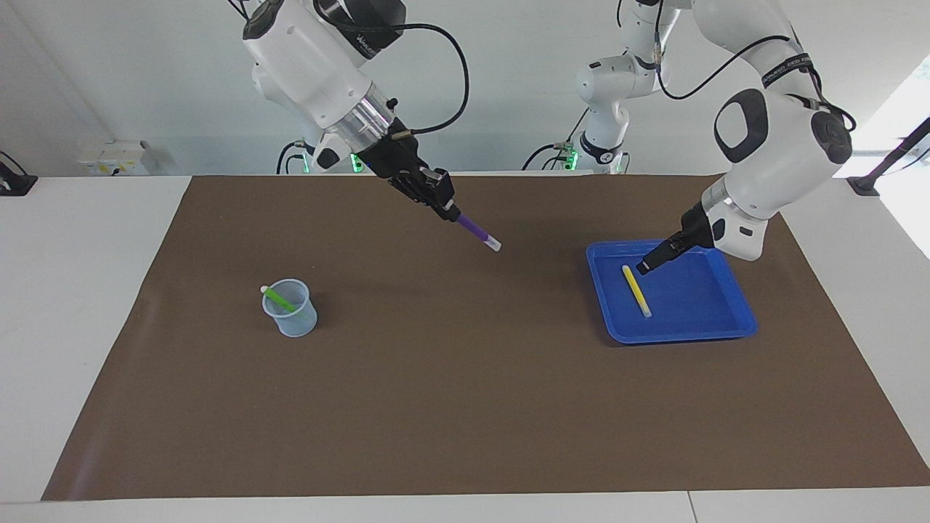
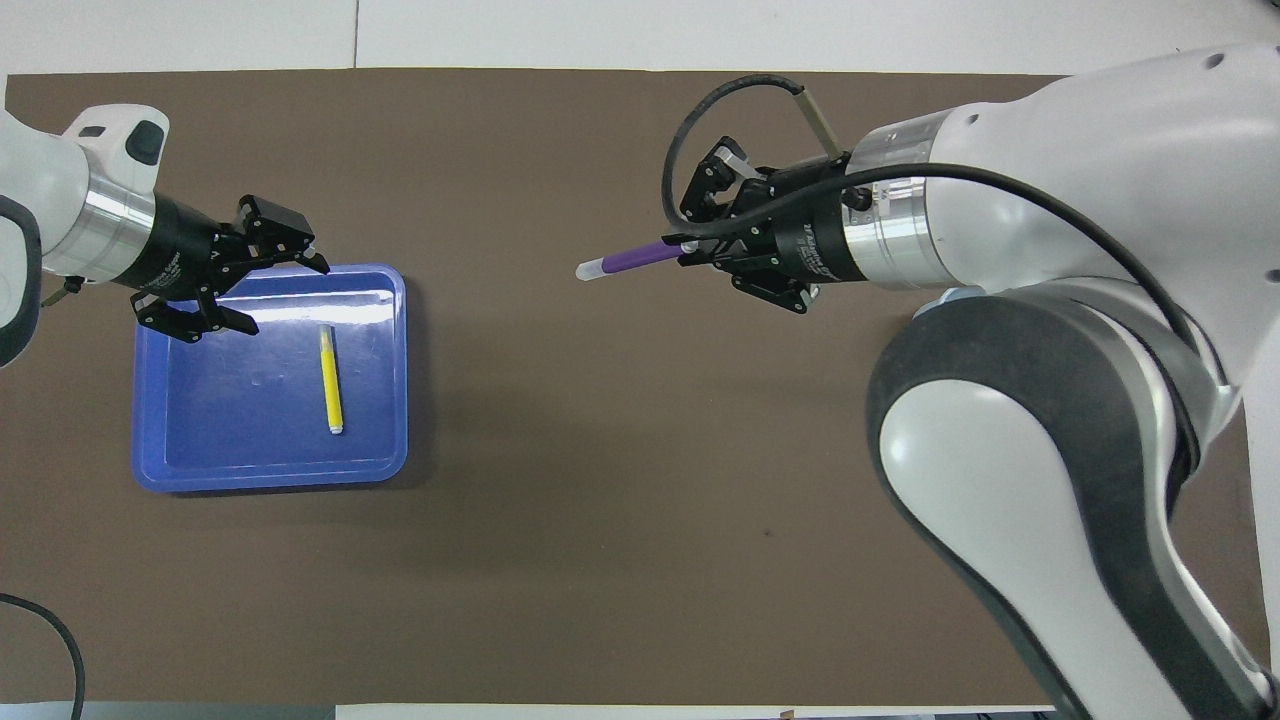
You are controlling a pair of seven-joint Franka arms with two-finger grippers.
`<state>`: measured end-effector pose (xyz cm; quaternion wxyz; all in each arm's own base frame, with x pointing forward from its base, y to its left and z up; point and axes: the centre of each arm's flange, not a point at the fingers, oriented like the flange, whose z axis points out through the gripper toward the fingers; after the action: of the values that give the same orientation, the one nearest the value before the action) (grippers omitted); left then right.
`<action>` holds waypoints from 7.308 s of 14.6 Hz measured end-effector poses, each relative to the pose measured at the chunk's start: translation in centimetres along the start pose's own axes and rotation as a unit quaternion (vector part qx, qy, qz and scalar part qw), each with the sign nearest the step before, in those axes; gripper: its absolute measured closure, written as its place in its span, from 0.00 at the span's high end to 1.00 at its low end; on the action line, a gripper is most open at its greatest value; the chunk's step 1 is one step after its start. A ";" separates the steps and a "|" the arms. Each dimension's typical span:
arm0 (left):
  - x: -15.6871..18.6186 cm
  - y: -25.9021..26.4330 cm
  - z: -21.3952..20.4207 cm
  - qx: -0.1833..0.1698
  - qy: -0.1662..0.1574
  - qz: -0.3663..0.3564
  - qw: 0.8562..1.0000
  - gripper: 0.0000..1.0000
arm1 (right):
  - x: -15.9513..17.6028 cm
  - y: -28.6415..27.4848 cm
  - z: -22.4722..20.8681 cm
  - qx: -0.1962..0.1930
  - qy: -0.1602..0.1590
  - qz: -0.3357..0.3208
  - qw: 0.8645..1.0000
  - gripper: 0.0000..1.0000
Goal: Right arm passes pens to left for tray arrangement
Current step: 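Carry the purple pen toward the left gripper while the left gripper opens, then close the left gripper on the purple pen and open the right gripper, then lower the purple pen into the tray while the right gripper returns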
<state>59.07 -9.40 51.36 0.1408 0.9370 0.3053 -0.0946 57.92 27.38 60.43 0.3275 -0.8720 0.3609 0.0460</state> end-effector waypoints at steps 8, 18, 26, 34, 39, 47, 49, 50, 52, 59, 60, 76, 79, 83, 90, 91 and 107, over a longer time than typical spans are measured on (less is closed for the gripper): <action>-11.0 5.4 -6.9 -0.094 -0.032 -0.325 0.940 1.00 | -3.8 -4.2 5.7 0.025 -0.023 0.059 0.998 0.17; -13.1 7.3 -2.5 -0.172 -0.134 -0.492 0.843 1.00 | -6.1 -4.8 6.5 0.022 -0.033 0.044 0.998 0.17; -12.7 6.9 -1.3 -0.186 -0.131 -0.419 0.879 1.00 | -5.9 -4.8 6.6 0.021 -0.032 0.045 0.998 0.17; -13.0 7.5 -0.2 -0.209 -0.125 -0.418 0.875 1.00 | -5.9 -4.7 6.7 0.020 -0.033 0.046 0.998 0.17; -12.8 7.4 -0.1 -0.215 -0.123 -0.425 0.871 0.83 | -5.9 -4.7 6.7 0.020 -0.033 0.046 0.998 0.17; -13.3 7.7 0.1 -0.217 -0.122 -0.422 0.872 0.17 | -5.8 -4.7 6.7 0.019 -0.032 0.045 0.998 0.17; -13.3 7.7 0.1 -0.217 -0.121 -0.423 0.871 0.17 | -5.8 -4.7 6.8 0.019 -0.032 0.045 0.998 0.17; -13.3 7.7 0.1 -0.218 -0.121 -0.423 0.871 0.17 | -5.8 -4.7 6.8 0.019 -0.031 0.045 0.998 0.17; -13.3 7.7 0.1 -0.218 -0.121 -0.423 0.871 0.17 | -5.8 -4.7 6.8 0.019 -0.030 0.044 0.998 0.17; -13.1 7.7 -0.1 -0.229 -0.116 -0.427 0.867 0.17 | -5.2 -4.4 6.9 -0.006 0.016 0.010 1.000 0.54; -13.0 7.7 -0.2 -0.234 -0.114 -0.428 0.866 0.17 | -4.9 -4.3 6.9 -0.012 0.027 0.003 1.000 0.64; -0.6 -4.9 5.1 -0.084 0.026 -0.059 0.994 0.17 | 17.3 15.6 -1.1 -0.252 0.052 -0.297 0.920 1.00; 3.6 -8.9 7.6 -0.010 0.036 0.054 0.998 0.17 | 20.4 19.0 -3.3 -0.255 0.052 -0.309 0.915 1.00; 5.8 -11.0 10.9 0.095 0.036 0.183 0.978 0.17 | 22.0 21.7 -3.9 -0.255 0.055 -0.336 0.905 0.99; 7.3 -12.4 13.9 0.157 0.022 0.228 0.961 0.17 | 22.9 27.5 -3.2 -0.219 0.060 -0.362 0.904 0.99; 7.5 -12.6 14.5 0.155 0.024 0.230 0.961 0.17 | 23.0 28.0 -3.4 -0.219 0.062 -0.361 0.904 0.99; 8.1 -14.5 16.7 0.148 0.027 0.248 0.957 0.99 | 23.2 30.1 -2.4 -0.209 0.085 -0.366 0.903 0.36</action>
<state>55.31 0.91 30.49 0.0110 0.9959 0.0498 -0.0754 54.79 -3.82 38.81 0.0991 -0.9918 0.0249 -0.0769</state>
